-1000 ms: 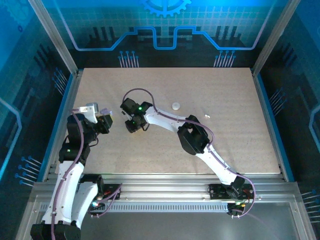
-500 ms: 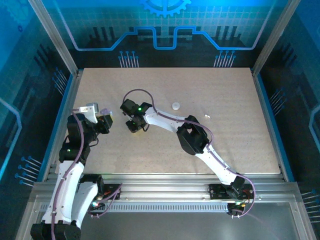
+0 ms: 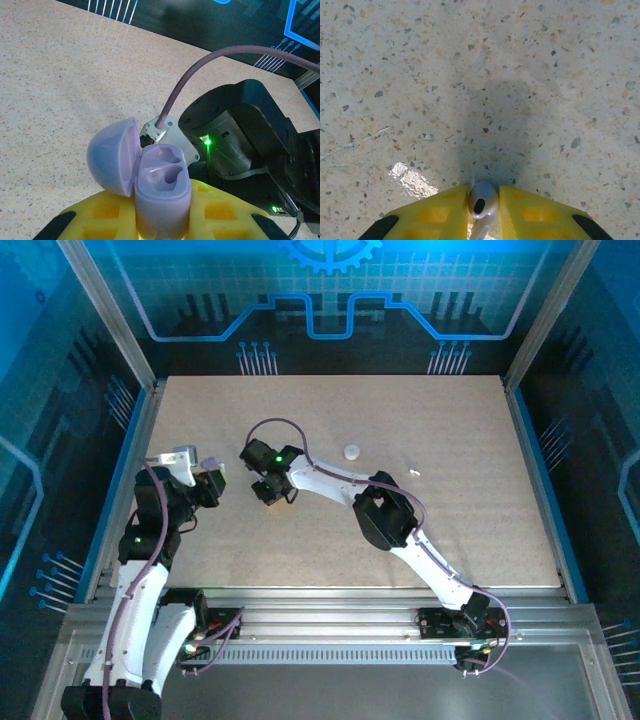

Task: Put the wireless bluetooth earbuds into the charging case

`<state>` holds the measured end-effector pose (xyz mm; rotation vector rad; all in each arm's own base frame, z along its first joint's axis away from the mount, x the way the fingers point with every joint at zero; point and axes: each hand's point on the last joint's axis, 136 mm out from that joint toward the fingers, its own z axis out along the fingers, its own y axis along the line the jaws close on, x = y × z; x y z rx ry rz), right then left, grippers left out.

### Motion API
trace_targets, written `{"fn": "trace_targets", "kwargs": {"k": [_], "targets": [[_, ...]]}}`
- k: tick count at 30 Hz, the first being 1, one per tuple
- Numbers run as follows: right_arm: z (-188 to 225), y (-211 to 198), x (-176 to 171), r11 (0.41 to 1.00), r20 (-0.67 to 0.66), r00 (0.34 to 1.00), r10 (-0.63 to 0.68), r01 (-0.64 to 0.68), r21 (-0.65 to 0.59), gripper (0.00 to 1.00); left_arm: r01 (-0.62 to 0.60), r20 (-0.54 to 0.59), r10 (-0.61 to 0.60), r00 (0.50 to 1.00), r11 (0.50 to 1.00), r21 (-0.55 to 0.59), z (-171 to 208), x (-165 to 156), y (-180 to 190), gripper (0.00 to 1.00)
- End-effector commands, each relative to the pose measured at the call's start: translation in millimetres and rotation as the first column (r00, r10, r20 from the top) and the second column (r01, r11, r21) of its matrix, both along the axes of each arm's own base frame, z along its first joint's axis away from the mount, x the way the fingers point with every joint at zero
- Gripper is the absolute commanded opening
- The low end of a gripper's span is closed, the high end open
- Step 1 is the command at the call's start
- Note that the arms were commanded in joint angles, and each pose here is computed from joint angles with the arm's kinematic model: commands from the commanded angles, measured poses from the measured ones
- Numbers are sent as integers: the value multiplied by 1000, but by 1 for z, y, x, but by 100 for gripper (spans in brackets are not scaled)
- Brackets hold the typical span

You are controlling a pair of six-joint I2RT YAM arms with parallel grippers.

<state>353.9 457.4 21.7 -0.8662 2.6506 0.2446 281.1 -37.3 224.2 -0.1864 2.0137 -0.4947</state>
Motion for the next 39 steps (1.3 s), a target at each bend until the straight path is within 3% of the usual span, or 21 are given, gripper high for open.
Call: {"fn": "trace_targets", "kwargs": {"k": [1,33,39], "targets": [[0,-9,-8,999,-10,1000,-29,29,-33,22,5,3,-5,1000,1000,-29,-1,0,-2,17],[23,-131,-68,957,-78,968,-237,219,-191,21,55,13,-55,998,998,2,0,1,-7,17],[32,-135,-66,956,-52,964,-262,252,-147,21,96,24,-96,995,995,-13,-1,0,-14,17]]}}
